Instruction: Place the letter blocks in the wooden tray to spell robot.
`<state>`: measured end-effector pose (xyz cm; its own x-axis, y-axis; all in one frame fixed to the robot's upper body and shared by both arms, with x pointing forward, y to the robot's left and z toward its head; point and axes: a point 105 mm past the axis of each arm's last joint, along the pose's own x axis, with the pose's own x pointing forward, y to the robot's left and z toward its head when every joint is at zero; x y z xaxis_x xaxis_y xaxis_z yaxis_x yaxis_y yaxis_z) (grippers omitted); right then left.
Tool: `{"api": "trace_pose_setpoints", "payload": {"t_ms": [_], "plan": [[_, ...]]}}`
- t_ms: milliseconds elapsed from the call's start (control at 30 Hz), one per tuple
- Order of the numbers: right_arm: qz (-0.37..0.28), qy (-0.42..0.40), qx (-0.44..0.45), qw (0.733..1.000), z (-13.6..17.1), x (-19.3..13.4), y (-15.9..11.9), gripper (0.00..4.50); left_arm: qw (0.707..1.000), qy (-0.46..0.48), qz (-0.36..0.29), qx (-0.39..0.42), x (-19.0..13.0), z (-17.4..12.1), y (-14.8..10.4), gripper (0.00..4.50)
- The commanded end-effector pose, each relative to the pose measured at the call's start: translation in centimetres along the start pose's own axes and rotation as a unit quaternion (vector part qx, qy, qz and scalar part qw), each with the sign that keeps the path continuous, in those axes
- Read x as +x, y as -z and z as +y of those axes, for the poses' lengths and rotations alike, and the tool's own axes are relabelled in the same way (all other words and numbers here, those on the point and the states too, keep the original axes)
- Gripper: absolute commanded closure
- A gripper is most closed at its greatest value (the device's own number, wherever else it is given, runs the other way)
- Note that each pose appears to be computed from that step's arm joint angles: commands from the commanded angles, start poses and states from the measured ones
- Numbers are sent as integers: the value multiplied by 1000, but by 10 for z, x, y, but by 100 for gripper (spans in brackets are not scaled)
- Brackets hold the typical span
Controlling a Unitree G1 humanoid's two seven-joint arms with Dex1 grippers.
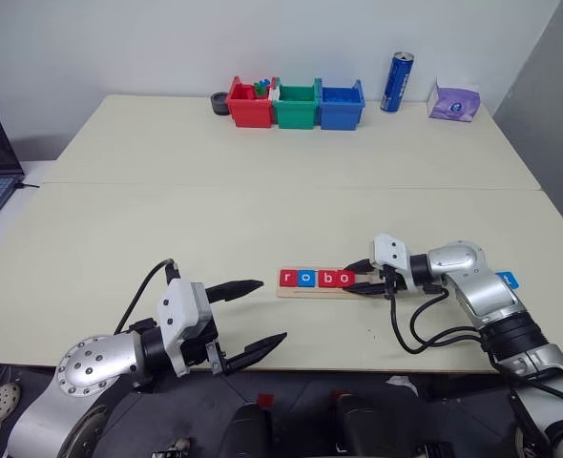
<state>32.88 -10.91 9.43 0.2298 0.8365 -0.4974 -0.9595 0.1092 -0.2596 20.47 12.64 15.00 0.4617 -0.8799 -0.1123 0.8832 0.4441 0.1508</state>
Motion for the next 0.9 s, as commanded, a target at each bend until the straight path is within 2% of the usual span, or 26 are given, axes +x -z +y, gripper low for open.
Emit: {"api": "trace_pose_setpoints", "payload": {"t_ms": [33, 100, 400, 667, 767, 900], "plan": [[-4, 4, -28, 1000, -6, -3, -11, 305, 1000, 5, -10, 20, 0, -2, -10, 0], [-3, 5, -29, 1000, -7, -3, -11, 305, 1000, 4, -10, 20, 0, -2, -10, 0], [-1, 8, -26, 1000, -8, -5, -11, 3, 1000, 3, -8, 19, 0, -1, -9, 0], [-20, 32, 0, 999, -15, -26, -18, 3, 1000, 3, -8, 19, 0, -1, -9, 0], [-16, 29, -5, 999, -10, -30, -14, 65, 1000, 3, -8, 19, 0, -1, -9, 0], [-9, 26, -8, 1000, -2, -25, -6, 207, 1000, 5, -8, 19, 0, -1, -9, 0]]}}
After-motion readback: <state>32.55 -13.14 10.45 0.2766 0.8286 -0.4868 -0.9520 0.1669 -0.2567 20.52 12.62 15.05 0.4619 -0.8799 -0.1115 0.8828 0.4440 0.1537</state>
